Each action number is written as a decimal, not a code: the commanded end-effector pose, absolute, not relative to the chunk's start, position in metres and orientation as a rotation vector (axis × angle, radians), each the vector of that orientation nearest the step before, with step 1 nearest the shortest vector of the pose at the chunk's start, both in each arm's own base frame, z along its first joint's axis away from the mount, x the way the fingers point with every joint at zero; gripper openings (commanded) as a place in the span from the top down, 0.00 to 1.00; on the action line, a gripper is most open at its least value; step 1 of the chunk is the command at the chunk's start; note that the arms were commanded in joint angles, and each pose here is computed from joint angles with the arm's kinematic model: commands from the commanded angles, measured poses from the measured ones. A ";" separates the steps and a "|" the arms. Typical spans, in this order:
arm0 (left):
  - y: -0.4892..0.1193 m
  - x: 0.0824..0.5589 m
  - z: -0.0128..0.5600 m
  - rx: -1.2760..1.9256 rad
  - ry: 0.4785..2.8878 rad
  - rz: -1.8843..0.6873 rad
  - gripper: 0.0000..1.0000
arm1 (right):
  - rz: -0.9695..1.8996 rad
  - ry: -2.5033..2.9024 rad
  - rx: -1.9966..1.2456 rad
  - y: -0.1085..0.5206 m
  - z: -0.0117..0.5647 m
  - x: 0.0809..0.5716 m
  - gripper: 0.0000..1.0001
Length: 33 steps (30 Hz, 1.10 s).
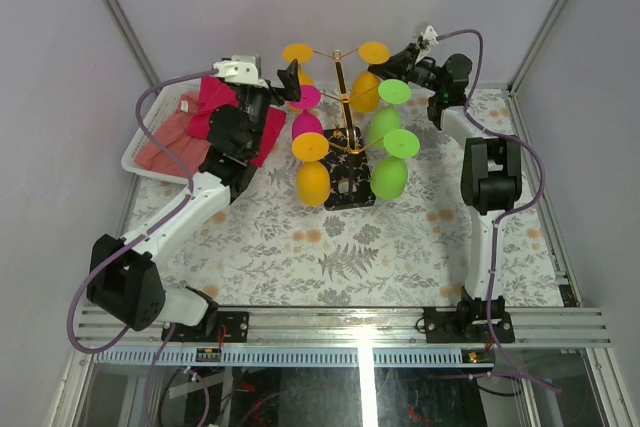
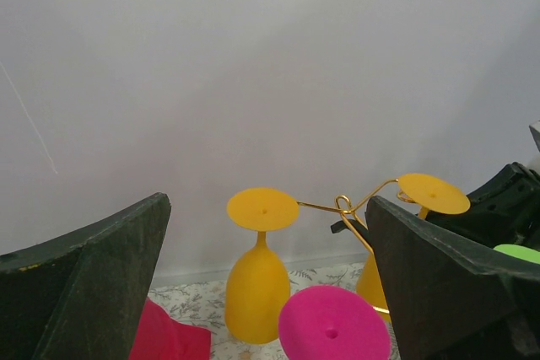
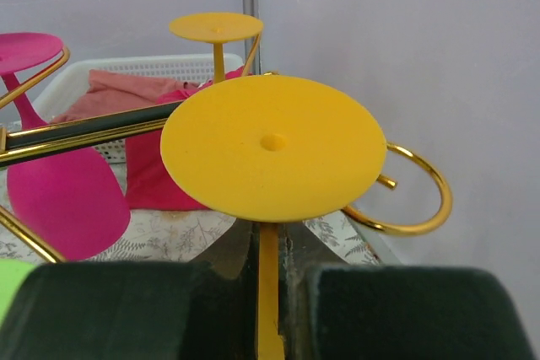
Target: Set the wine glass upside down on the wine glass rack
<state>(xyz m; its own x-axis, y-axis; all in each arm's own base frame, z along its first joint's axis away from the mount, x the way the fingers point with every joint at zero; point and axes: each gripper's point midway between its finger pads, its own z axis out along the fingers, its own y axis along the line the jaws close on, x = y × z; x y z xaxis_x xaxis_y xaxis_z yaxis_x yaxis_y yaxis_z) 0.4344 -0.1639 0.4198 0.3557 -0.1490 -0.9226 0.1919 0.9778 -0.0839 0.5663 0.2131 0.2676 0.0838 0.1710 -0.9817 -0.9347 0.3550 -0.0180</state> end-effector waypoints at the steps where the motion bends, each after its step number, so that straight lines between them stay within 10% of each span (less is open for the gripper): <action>1: -0.154 0.432 0.437 0.008 1.130 -0.223 0.00 | 0.910 1.074 -0.890 0.217 0.293 0.573 1.00; 33: -0.139 0.468 0.426 -0.005 1.136 -0.233 0.00 | 0.699 1.078 -0.722 0.219 0.286 0.629 1.00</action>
<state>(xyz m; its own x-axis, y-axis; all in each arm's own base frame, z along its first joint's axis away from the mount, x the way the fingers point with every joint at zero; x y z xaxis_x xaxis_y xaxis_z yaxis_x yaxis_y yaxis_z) 0.4680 -0.1436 0.3989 0.3232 -0.1444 -0.9353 0.1677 0.9814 -0.0936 0.6145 0.2342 0.2512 0.1795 0.1422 -0.9734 -0.8764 0.4727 -0.0925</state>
